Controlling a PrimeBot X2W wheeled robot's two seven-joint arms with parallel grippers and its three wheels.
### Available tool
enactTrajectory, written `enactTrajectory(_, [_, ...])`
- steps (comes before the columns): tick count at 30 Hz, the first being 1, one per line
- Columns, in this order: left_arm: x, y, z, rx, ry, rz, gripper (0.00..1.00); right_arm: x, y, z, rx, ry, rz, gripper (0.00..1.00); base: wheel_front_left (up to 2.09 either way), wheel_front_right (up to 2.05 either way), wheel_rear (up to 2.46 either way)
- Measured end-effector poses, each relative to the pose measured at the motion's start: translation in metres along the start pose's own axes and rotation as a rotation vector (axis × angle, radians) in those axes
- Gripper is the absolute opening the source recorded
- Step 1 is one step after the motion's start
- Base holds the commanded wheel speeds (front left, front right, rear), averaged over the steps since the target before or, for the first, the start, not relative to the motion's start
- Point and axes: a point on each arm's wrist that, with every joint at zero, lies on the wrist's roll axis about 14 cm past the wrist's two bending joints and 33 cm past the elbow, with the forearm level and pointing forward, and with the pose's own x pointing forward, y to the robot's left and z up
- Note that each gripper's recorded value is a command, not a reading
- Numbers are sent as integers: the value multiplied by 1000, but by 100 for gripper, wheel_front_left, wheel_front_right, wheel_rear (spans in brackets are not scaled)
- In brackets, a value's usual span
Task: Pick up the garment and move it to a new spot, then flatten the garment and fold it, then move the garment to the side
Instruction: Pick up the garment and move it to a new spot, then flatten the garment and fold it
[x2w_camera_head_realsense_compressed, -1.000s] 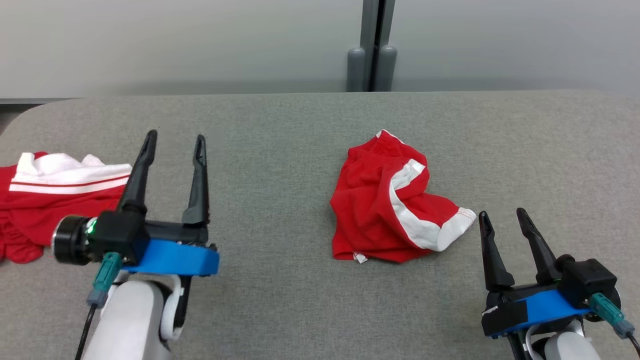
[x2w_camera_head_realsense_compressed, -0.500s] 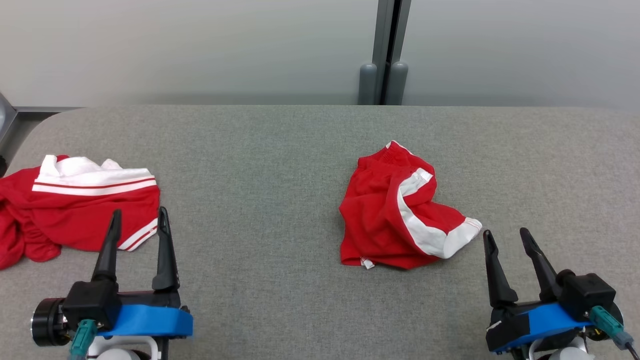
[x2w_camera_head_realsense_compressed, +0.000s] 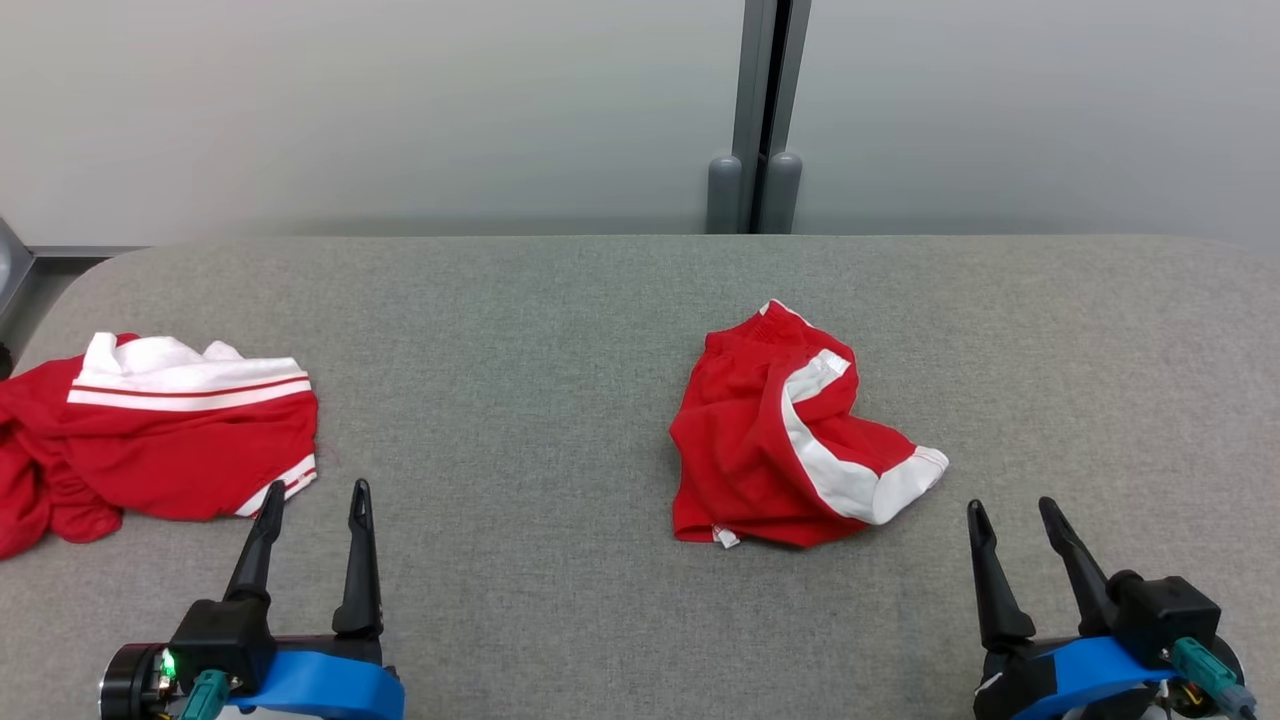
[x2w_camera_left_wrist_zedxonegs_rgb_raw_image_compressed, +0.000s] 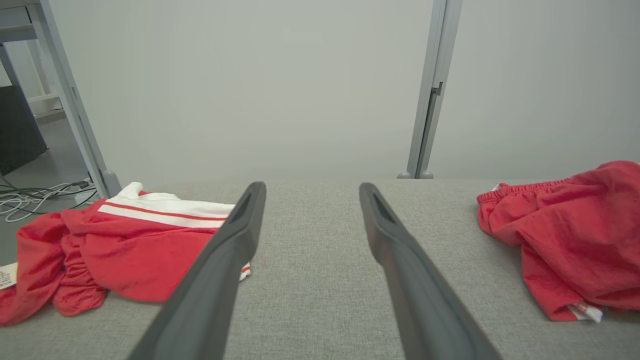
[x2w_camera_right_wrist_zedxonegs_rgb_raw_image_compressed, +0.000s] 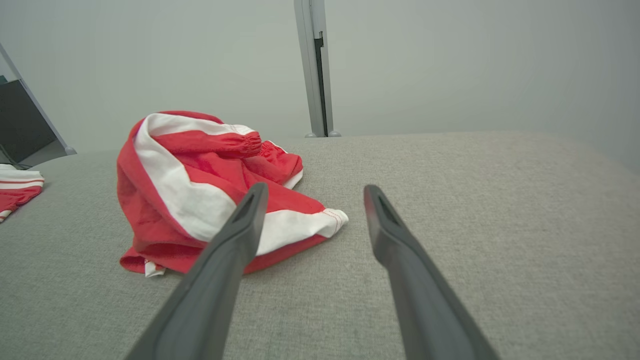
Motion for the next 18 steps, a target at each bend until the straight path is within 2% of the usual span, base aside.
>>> enactTrajectory(18, [-3, 2, 3, 6, -8, 8, 100, -2, 2, 2, -1, -4, 4, 100, 0, 0, 0])
